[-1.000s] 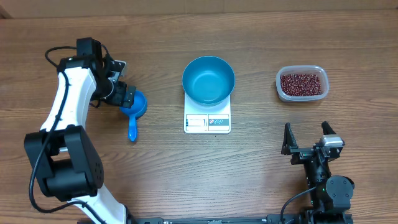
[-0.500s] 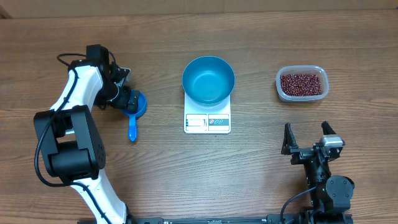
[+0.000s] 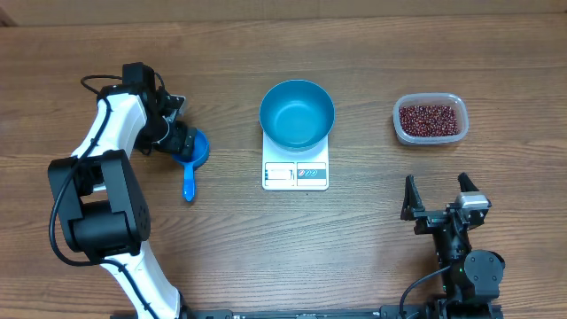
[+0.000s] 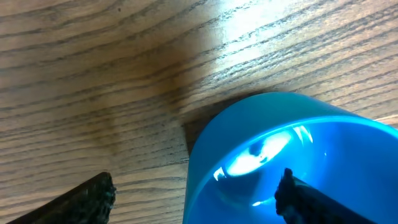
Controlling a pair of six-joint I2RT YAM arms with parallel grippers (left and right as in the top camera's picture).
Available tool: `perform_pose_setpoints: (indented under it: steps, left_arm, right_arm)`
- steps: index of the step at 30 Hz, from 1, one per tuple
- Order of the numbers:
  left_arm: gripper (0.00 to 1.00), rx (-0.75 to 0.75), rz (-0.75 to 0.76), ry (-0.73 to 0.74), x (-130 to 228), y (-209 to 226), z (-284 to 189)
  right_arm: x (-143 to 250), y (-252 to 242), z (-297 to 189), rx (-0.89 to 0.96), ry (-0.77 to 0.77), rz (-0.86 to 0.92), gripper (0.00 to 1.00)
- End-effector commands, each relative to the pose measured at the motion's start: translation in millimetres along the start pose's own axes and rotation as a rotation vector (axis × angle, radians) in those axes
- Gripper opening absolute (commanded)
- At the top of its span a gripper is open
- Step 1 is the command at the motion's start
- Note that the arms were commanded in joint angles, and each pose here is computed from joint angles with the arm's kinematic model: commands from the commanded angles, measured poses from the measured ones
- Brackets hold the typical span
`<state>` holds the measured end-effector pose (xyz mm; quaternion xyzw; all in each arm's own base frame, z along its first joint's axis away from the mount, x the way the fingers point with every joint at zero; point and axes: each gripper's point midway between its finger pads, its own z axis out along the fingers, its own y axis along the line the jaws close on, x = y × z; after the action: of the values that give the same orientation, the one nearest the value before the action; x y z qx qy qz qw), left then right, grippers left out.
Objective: Scoop item into bowl and weigh 150g on scale
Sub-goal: 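Lift the blue scoop with the left gripper toward the teal bowl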
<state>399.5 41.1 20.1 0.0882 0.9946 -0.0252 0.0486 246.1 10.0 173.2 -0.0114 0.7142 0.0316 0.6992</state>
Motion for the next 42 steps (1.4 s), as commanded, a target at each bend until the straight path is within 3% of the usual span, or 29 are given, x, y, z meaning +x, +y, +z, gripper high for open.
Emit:
perform_pose_setpoints:
  steps: [1, 3, 11, 14, 24, 29, 32, 35, 38, 39, 42]
  left_arm:
    - [0.86, 0.003, -0.011, -0.018, -6.5, 2.1, -3.7]
    - [0.85, 0.002, -0.011, -0.021, -7.1, 2.2, -3.7]
    - [0.22, 0.001, -0.010, -0.025, -8.0, 2.5, -3.6]
    - [0.04, 0.001, -0.010, -0.025, -8.0, 2.5, -3.6]
    - [0.04, 0.001, -0.049, -0.028, -8.8, 2.5, -6.4]
    - [0.04, -0.004, -0.175, -0.056, -26.1, 5.1, -44.8]
    - [0.04, -0.011, -0.322, -0.110, -46.2, 8.4, -93.4]
    - [0.04, -0.019, -0.633, -0.163, -55.7, 12.6, -139.6]
    - [0.04, 0.000, -0.942, -0.124, -42.2, 5.9, -162.7]
    - [0.04, 0.026, -1.005, -0.090, -36.6, -2.4, -166.1]
    - [0.04, 0.112, -0.995, -0.027, -34.0, -30.1, -167.0]
  right_arm:
    - [2.8, -0.5, 0.2, 0.000, 0.000, -0.012, 1.00]
    - [2.8, -0.5, 0.2, 0.000, 0.000, -0.012, 1.00]
    - [2.8, -0.4, 0.2, -0.001, 0.000, -0.012, 1.00]
    - [2.8, -0.5, 0.2, 0.000, 0.000, -0.012, 1.00]
    - [2.8, -0.5, 0.2, 0.000, 0.000, -0.012, 1.00]
    - [2.8, -0.4, 0.2, -0.001, 0.000, -0.012, 1.00]
    - [2.8, -0.5, 0.2, 0.000, 0.000, -0.012, 1.00]
    - [2.8, -0.5, 0.2, 0.000, 0.000, -0.012, 1.00]
    - [2.8, -0.4, 0.2, -0.001, 0.000, -0.012, 1.00]
    - [2.8, -0.5, 0.2, 0.000, 0.000, -0.012, 1.00]
    - [2.8, -0.5, 0.2, 0.000, 0.000, -0.012, 1.00]
